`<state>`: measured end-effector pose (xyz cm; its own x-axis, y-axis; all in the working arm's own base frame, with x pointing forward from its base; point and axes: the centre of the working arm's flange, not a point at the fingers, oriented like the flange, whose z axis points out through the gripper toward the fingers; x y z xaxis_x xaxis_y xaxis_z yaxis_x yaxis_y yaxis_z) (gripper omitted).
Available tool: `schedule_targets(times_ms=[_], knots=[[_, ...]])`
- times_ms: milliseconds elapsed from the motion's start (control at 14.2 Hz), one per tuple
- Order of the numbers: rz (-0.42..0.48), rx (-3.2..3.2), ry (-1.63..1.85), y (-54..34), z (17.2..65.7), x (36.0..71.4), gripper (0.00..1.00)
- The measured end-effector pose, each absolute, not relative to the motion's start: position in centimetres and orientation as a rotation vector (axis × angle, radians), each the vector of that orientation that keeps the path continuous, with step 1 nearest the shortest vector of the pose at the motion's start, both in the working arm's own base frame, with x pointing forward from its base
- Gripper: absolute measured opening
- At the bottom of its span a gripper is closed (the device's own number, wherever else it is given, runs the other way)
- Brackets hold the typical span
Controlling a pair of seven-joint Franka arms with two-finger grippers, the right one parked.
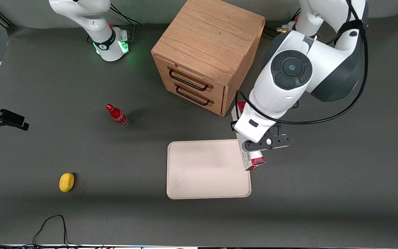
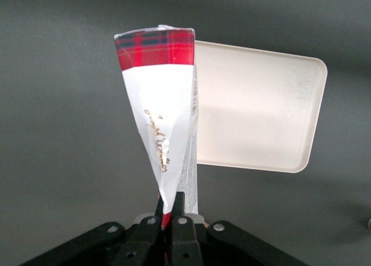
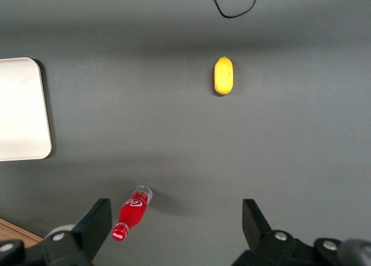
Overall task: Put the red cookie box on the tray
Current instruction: 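Carry the held box over the white tray with the left gripper, then lower the box onto the tray and open the left gripper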
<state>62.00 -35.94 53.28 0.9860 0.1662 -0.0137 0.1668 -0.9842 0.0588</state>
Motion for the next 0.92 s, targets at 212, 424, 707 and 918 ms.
schedule_targets(times_ms=[212,424,707,918], knots=[[-0.054,3.107,0.213,-35.5,50.2,63.1,0.02],[-0.076,3.118,0.130,-36.3,44.1,65.1,0.02],[-0.026,3.096,0.118,-37.3,36.1,67.0,0.02],[-0.025,3.132,0.102,-37.2,31.6,67.2,0.02]])
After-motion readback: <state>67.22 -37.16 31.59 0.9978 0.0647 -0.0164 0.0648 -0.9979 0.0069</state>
